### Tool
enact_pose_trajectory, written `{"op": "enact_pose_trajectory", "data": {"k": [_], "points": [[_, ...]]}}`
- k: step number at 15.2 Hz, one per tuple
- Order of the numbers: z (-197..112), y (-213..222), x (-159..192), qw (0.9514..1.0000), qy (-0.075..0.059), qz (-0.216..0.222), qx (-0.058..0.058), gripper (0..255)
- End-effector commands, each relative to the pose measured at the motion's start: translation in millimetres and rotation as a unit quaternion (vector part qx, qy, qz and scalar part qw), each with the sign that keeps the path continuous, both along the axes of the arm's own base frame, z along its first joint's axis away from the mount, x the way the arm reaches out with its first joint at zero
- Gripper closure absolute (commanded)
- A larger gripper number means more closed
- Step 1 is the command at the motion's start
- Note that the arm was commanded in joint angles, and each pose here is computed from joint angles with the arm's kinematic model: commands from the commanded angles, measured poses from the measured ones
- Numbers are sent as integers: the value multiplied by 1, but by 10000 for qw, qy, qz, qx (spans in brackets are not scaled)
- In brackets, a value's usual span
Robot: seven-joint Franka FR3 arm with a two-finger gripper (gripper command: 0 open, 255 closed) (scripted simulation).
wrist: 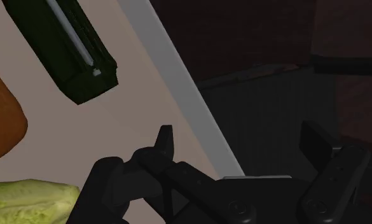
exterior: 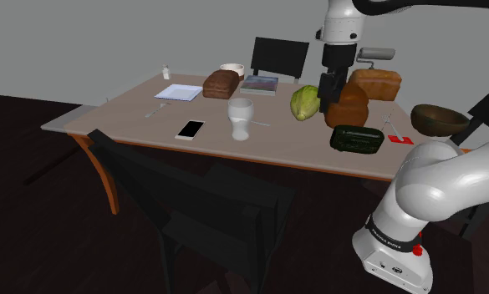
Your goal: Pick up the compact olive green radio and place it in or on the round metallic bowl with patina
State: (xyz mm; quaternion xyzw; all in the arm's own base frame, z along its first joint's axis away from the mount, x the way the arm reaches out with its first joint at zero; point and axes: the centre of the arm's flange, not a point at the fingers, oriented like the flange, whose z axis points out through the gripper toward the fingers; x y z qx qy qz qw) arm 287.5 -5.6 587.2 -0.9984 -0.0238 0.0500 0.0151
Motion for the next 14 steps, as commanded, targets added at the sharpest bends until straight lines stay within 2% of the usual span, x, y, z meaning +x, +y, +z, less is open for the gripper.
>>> {"op": "enact_pose_trajectory", "data": {"k": [1, 7, 14], "points": [[0, 0, 0, 10000, 0, 0, 0, 0], [-35, -55, -44, 9989, -245, 384, -142, 0], [-75, -125, -88, 9947, -530, 830, -307, 0]]}}
